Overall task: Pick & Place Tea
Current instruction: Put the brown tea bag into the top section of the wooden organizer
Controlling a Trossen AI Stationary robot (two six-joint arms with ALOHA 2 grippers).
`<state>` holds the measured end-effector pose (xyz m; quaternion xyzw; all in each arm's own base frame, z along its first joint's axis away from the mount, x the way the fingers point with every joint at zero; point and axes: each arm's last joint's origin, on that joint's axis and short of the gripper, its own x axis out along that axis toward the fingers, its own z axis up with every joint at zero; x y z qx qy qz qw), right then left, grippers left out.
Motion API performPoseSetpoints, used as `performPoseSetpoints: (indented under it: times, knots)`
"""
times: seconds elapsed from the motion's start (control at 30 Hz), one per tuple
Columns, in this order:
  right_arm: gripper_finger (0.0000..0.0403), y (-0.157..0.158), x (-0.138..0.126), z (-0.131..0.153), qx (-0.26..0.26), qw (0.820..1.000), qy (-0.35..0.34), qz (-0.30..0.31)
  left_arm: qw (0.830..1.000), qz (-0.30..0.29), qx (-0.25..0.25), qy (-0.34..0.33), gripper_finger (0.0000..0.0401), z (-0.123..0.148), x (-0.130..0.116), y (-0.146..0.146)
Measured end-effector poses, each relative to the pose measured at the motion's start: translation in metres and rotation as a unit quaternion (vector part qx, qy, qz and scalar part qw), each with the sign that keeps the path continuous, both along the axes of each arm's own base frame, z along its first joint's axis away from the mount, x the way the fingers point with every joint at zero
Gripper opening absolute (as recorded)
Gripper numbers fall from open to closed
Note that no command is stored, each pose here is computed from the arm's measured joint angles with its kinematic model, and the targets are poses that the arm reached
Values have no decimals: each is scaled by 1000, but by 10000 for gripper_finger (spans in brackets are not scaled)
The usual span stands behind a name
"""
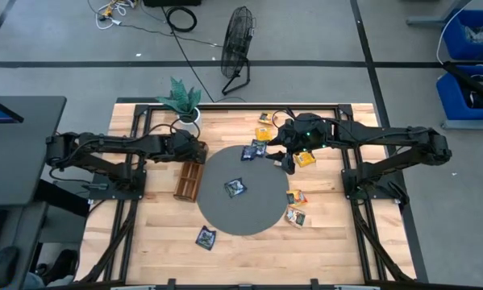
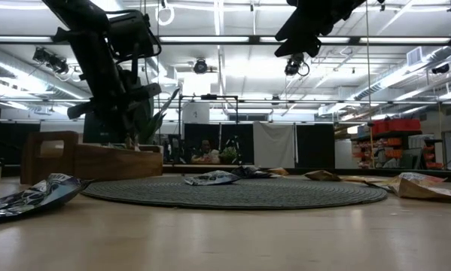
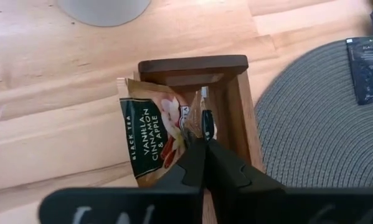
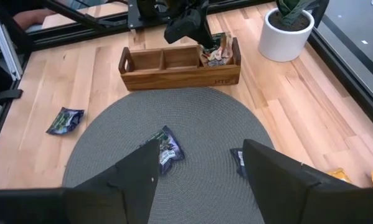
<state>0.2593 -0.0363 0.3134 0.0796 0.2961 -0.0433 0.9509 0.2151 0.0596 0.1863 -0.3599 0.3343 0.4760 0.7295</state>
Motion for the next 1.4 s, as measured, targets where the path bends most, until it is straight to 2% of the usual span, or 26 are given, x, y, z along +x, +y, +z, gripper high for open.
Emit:
performPoseSetpoints:
  times: [0.57, 0.73, 0.87, 0.97, 1.07, 1.13, 1.27, 1.4]
  knots:
    - [235, 0, 0, 0, 3, 1000, 0, -2, 1000, 22, 2, -9, 137, 7, 2, 2]
    - [235, 0, 0, 0, 3, 1000, 0, -2, 999, 36, 1, 9, 142, 6, -2, 6]
    - [235, 0, 0, 0, 3, 1000, 0, -2, 999, 38, -4, 30, 128, 5, -6, 6]
    - [235, 0, 0, 0, 4, 1000, 0, -2, 999, 33, -14, 21, 115, 6, -6, 5]
    - [235, 0, -2, -2, 26, 999, 17, -16, 999, 15, -27, -14, 108, 21, -6, 3]
    - [235, 2, -6, -6, 50, 998, 41, -23, 999, -13, -15, -36, 106, 37, -7, -1]
    - [235, 13, -12, -13, 85, 992, 92, -13, 993, -59, 41, -90, 106, 79, -10, -4]
    - [235, 33, -18, -19, 96, 984, 147, 29, 983, -82, 100, -127, 106, 115, -15, -3]
